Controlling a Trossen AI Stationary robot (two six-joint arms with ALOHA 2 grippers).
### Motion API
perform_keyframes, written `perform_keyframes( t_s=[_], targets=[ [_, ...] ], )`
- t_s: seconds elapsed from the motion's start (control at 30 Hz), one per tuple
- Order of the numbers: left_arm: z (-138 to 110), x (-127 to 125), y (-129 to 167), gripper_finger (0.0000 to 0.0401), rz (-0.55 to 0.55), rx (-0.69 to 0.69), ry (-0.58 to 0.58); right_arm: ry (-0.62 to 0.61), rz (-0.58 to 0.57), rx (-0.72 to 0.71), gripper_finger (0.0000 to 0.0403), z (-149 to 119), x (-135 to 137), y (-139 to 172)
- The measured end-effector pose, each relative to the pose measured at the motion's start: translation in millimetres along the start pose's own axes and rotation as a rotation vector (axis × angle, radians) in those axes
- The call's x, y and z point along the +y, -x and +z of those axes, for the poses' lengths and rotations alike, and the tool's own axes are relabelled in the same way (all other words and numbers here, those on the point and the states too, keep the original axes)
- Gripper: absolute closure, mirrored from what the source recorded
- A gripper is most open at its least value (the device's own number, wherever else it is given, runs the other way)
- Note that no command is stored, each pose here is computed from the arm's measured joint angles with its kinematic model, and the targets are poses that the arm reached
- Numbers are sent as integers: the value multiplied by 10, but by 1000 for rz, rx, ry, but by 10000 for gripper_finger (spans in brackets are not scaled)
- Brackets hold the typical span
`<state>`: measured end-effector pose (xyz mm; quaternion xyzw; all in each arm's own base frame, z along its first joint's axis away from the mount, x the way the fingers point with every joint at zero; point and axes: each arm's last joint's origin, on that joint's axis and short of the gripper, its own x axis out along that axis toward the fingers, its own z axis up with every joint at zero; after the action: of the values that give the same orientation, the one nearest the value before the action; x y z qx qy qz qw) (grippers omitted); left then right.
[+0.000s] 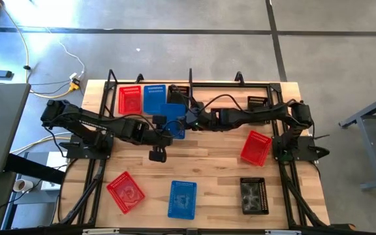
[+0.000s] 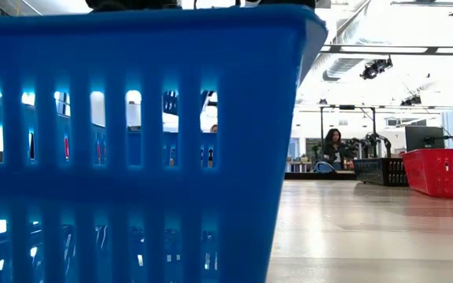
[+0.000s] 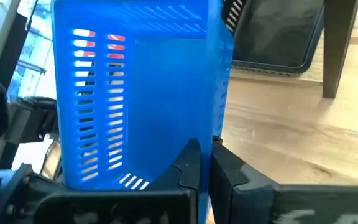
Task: Stack baskets on shelf by color
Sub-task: Stack the top blue bin on the other blue bin
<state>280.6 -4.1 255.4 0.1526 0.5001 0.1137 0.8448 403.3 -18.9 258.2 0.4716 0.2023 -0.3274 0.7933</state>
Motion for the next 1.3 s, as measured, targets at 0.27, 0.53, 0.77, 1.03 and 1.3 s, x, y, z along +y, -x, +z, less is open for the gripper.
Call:
perform_keyframes(
  t_s=[0.27,0.53,0.77,1.03,1.3],
  targets=[
    [-47,25,84,398,-13,12,-5,44,6,16,337,-19,7,5],
    [-134,75,177,399,-2,50,19,64,34,-9,271,67,56,204],
    [-171,168,383,400,58,-12,78,172,107,-63,269,191,154,571],
    [-312,357,717,401,149,-96,151,287,169,-146,269,372,197,1004],
    [-530,614,879,401,223,-126,247,383,211,-249,269,638,150,1430]
  ],
)
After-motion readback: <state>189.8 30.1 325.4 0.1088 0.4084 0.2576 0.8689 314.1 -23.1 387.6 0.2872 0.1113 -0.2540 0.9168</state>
